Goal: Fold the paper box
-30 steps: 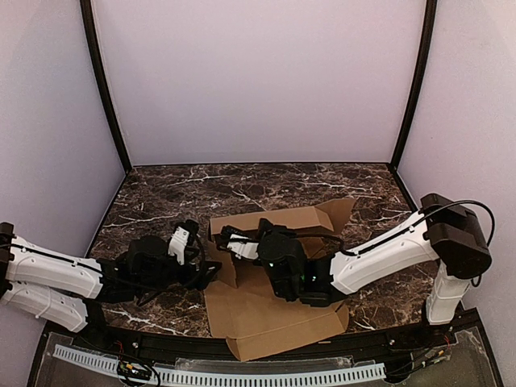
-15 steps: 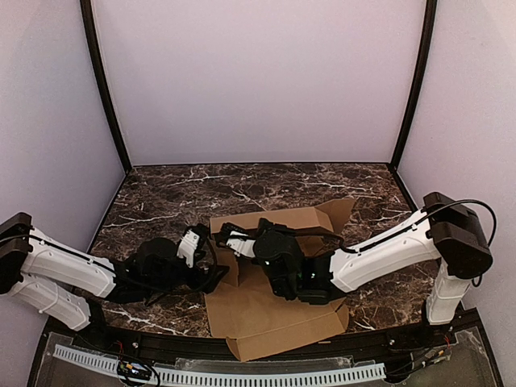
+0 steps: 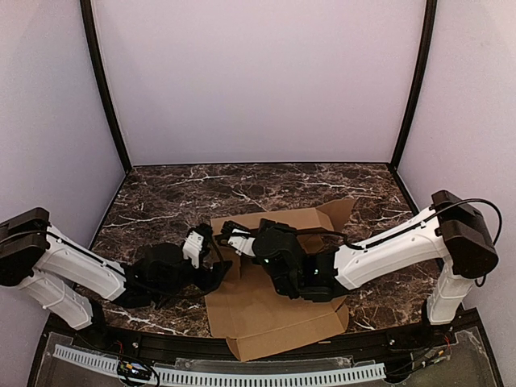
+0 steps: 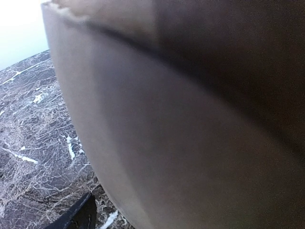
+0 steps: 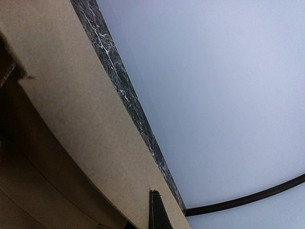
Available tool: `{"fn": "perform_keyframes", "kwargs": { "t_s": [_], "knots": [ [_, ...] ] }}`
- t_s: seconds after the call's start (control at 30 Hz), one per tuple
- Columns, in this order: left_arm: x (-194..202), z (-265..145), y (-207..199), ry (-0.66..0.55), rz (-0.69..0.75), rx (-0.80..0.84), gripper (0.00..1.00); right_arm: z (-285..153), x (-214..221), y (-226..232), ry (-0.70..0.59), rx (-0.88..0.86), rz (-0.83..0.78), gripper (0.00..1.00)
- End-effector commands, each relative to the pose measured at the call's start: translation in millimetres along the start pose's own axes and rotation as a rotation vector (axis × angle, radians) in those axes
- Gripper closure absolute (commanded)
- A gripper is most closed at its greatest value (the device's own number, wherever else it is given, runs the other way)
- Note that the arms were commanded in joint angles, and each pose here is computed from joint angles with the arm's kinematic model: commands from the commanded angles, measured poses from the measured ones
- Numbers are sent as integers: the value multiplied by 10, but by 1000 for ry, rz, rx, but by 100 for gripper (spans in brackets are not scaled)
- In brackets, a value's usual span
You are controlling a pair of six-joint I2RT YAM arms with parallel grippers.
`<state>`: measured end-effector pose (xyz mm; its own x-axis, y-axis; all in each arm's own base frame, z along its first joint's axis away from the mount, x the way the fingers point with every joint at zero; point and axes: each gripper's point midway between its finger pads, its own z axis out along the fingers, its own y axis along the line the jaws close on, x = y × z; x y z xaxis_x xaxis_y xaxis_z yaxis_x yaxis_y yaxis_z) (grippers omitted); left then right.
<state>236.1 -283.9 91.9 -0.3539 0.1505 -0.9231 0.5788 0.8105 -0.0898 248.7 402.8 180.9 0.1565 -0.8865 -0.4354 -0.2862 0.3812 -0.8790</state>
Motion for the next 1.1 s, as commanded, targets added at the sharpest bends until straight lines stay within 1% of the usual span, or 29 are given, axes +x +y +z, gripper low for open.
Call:
{"fn": "perform_keyframes", "kwargs": {
  "t_s": [0.0,0.1,0.13,0.23,0.27,0.3,0.37,0.4,0.43,0.47,0.5,0.63,0.7,0.8,0.87,0.93,1.03,1.07],
  "knots": [
    [-253,8,112,-101,-27,-82,26,-120,324,720,26,-217,-181,100],
    [-286,13,134,-118,-46,-100,32,-139,324,734,35,-231,-173,100],
    [-303,16,135,-124,-54,-102,36,-143,336,740,43,-238,-174,100],
    [-343,40,154,-139,-67,-122,44,-163,333,755,50,-248,-164,100],
    [-365,45,150,-147,-70,-123,49,-169,336,762,55,-252,-162,100],
    [-386,60,155,-151,-75,-130,52,-172,335,760,59,-254,-157,100],
    [-431,80,147,-160,-79,-136,63,-180,341,764,66,-259,-152,100],
    [-436,89,147,-160,-79,-139,66,-184,342,769,68,-263,-150,100],
    [-478,98,139,-168,-82,-141,73,-187,348,773,72,-266,-147,100],
    [-484,106,143,-168,-80,-146,76,-192,349,776,75,-268,-143,100],
    [-522,115,135,-175,-81,-147,81,-195,347,779,77,-271,-139,100],
    [-603,135,116,-186,-78,-152,87,-203,376,820,100,-286,-133,100],
    [-631,131,120,-190,-81,-158,95,-206,388,862,109,-294,-131,100],
    [-708,117,116,-205,-94,-160,96,-186,407,913,123,-295,-131,100],
    [-730,125,96,-204,-97,-153,92,-174,397,943,125,-302,-128,100],
    [-743,122,85,-204,-100,-148,82,-165,372,971,124,-308,-124,100],
    [-760,114,65,-206,-104,-136,74,-143,332,1020,120,-323,-115,100],
    [-768,115,63,-208,-104,-135,69,-136,315,1039,117,-330,-110,100]
  ]
}}
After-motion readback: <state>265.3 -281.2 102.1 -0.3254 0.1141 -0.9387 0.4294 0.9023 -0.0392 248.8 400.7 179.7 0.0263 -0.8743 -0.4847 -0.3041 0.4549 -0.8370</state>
